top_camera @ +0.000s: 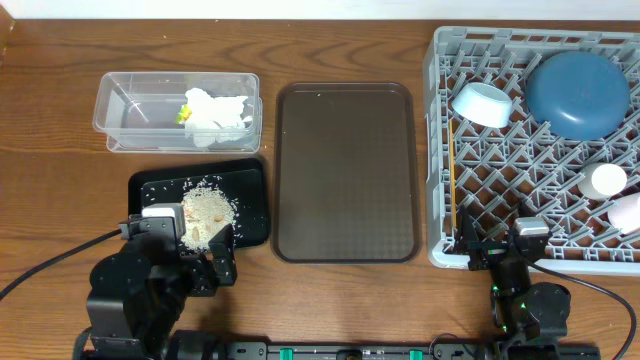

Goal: Sort waste into correct bins and load items into the dishwasher rack

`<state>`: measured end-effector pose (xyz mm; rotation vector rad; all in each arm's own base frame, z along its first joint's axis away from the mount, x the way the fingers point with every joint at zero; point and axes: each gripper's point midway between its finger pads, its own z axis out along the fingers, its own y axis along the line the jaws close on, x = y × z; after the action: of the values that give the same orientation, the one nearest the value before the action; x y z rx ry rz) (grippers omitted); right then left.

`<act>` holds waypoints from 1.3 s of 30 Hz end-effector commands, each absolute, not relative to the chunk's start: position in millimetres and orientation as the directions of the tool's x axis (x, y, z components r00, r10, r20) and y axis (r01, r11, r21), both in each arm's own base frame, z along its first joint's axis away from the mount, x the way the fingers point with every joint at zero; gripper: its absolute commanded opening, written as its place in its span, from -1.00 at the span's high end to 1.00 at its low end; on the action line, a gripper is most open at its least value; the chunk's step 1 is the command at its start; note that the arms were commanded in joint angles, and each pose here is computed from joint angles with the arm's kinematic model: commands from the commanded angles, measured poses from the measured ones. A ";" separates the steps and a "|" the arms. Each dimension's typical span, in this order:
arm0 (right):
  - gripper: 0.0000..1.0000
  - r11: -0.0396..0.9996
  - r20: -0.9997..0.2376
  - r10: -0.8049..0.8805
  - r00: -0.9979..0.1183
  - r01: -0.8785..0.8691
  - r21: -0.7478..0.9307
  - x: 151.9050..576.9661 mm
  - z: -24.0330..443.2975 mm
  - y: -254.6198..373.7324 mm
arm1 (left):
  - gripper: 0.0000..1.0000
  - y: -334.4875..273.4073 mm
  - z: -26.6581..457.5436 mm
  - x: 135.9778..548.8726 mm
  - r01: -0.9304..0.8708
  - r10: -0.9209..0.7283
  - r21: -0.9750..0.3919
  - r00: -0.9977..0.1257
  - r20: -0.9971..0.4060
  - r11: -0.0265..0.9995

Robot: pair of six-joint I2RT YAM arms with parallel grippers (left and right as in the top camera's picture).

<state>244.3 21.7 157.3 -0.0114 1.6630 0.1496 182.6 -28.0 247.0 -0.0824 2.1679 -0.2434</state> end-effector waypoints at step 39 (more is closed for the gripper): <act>-0.99 0.991 -0.992 0.083 -0.097 -0.100 0.093 244.1 156.7 23.0 | -0.99 -13.2 137.4 243.7 0.016 -0.179 -0.183 -0.157 -0.971 0.983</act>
<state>244.3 21.6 157.5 -0.0109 1.6618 0.1490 244.2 -17.8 152.8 -0.1057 1.6772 -0.2004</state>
